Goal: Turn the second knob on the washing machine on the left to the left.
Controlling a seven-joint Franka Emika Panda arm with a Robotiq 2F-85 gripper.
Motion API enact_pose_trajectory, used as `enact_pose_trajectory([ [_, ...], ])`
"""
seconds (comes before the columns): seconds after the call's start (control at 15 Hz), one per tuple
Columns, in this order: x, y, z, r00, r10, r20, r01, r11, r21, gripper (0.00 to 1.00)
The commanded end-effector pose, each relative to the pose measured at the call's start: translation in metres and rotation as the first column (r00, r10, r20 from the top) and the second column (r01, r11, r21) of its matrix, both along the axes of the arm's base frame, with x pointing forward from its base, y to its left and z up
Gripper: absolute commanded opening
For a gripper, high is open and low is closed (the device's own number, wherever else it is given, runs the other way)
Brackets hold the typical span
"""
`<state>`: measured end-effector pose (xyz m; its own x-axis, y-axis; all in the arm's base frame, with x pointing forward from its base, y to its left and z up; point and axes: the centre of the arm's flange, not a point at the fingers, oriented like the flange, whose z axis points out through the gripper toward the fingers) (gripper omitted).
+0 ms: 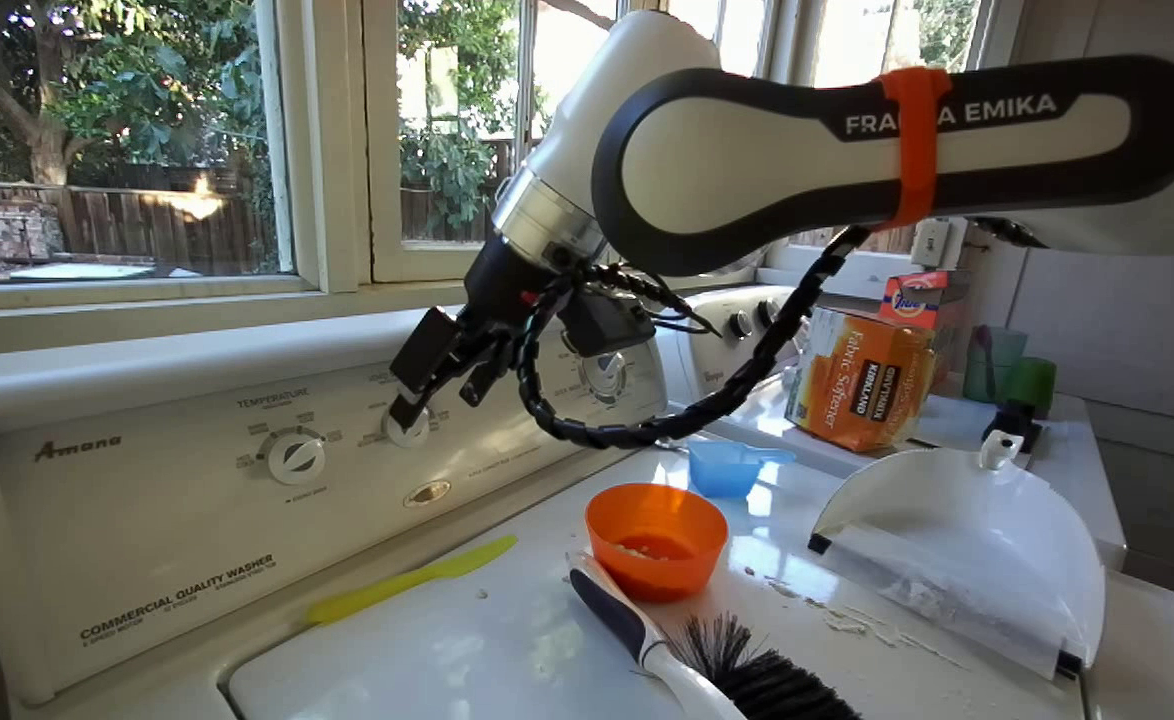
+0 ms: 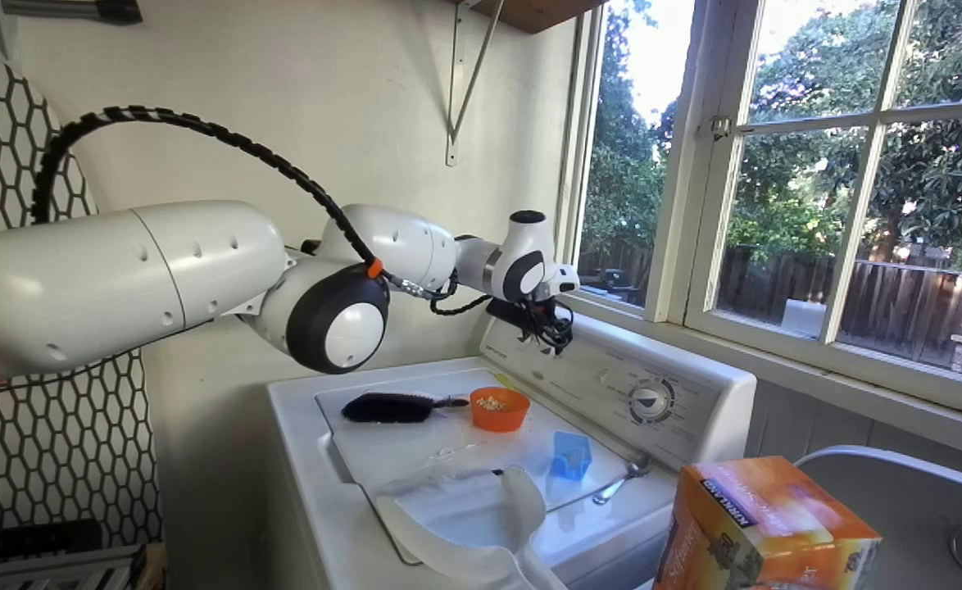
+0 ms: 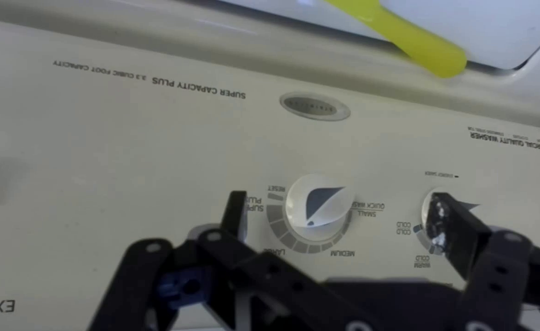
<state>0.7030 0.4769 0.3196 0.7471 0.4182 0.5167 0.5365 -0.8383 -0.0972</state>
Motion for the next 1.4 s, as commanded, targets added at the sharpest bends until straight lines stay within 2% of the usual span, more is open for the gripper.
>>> enact_pose_trajectory([
  [0.0, 0.063, 0.04, -0.01, 1.0, 0.021, -0.002, -0.021, 1.0, 0.012, 1.0],
  [0.47, 0.063, 0.04, -0.017, 0.999, 0.045, 0.013, -0.046, 0.999, 0.023, 1.0],
  [0.8, 0.064, 0.042, -0.025, 0.996, 0.055, 0.066, -0.056, 0.998, 0.014, 1.0],
  [0.87, 0.064, 0.042, -0.027, 0.994, 0.049, 0.097, -0.051, 0.999, 0.017, 1.0],
  [0.93, 0.003, 0.0, -0.018, 0.997, 0.042, 0.06, -0.043, 0.999, 0.015, 1.0],
  [1.33, -0.006, -0.011, -0.015, 0.995, 0.022, 0.093, -0.025, 0.999, 0.031, 1.0],
])
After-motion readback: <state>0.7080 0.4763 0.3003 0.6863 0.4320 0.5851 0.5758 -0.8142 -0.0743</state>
